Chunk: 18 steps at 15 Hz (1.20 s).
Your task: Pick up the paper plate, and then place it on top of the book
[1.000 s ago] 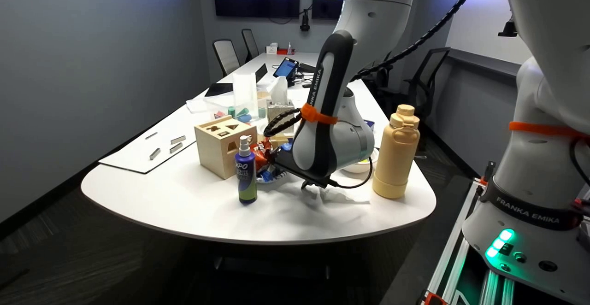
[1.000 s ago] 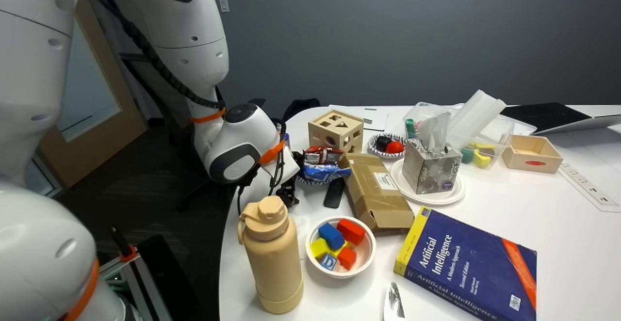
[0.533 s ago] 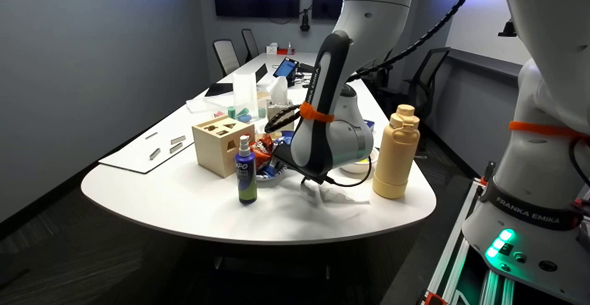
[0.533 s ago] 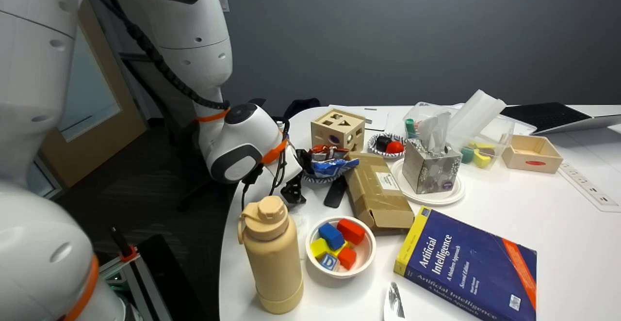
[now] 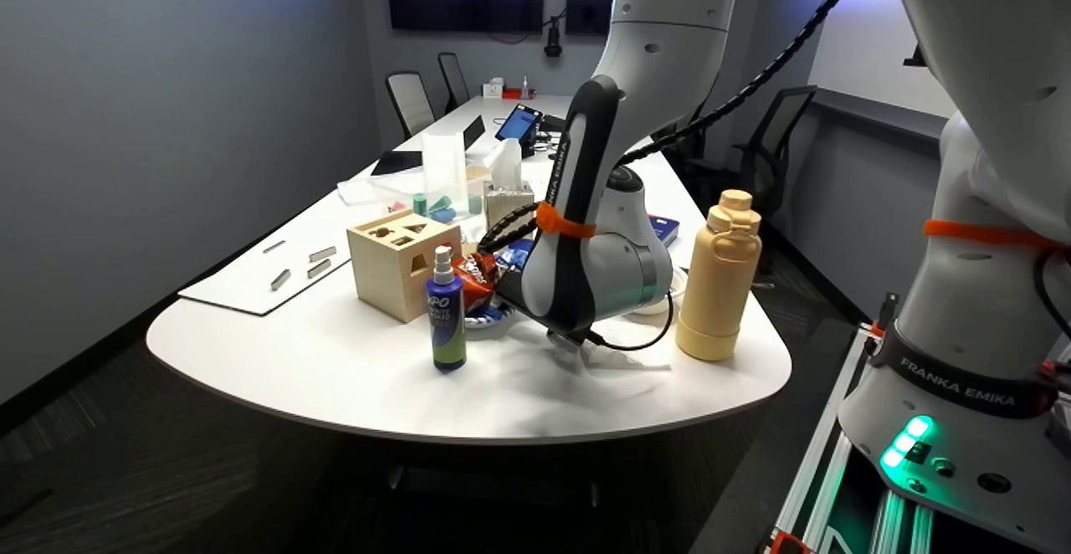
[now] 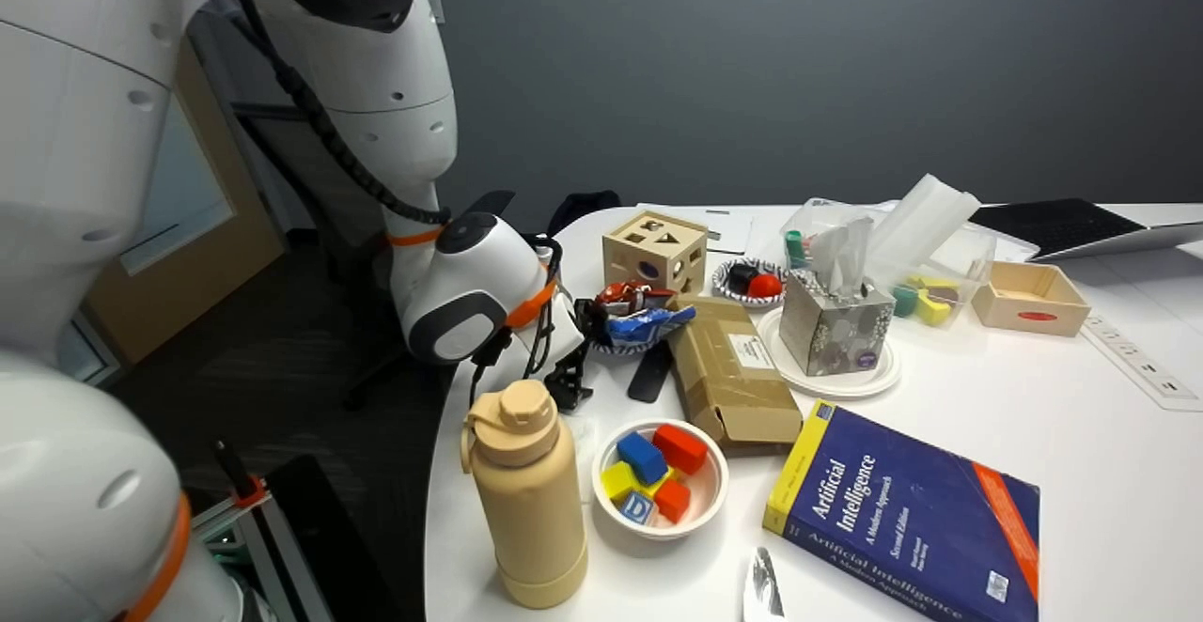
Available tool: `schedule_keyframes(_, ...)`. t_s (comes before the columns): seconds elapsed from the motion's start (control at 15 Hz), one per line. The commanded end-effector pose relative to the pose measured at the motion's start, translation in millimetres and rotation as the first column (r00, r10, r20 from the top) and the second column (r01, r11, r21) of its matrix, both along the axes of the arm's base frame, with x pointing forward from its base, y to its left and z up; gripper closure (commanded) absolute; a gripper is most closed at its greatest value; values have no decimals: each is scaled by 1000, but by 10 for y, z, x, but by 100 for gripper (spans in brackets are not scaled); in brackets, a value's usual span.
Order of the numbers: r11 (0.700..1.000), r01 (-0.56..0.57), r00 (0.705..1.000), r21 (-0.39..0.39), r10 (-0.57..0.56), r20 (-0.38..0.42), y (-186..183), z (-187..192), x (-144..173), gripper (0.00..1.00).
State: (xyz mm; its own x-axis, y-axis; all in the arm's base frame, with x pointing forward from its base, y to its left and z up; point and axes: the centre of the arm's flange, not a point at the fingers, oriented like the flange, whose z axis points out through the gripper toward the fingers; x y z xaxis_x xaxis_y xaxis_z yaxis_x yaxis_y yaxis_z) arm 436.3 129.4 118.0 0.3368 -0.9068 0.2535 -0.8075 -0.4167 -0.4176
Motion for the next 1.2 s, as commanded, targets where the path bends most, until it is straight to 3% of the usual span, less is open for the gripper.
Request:
schedule_keyframes(0.0, 1000, -5, 999, -23, 4, -38, 180, -207, 135, 0)
schedule_keyframes(0.4, 999, -35, 997, -24, 33, -74, 244, -263, 202, 0)
schedule_keyframes(0.53, 999, -42, 996, -22, 40, -79, 218, -243, 214, 26)
schedule_keyframes(1.13, 999, -37, 998, 3, 37, -51, 224, -146, 326, 93)
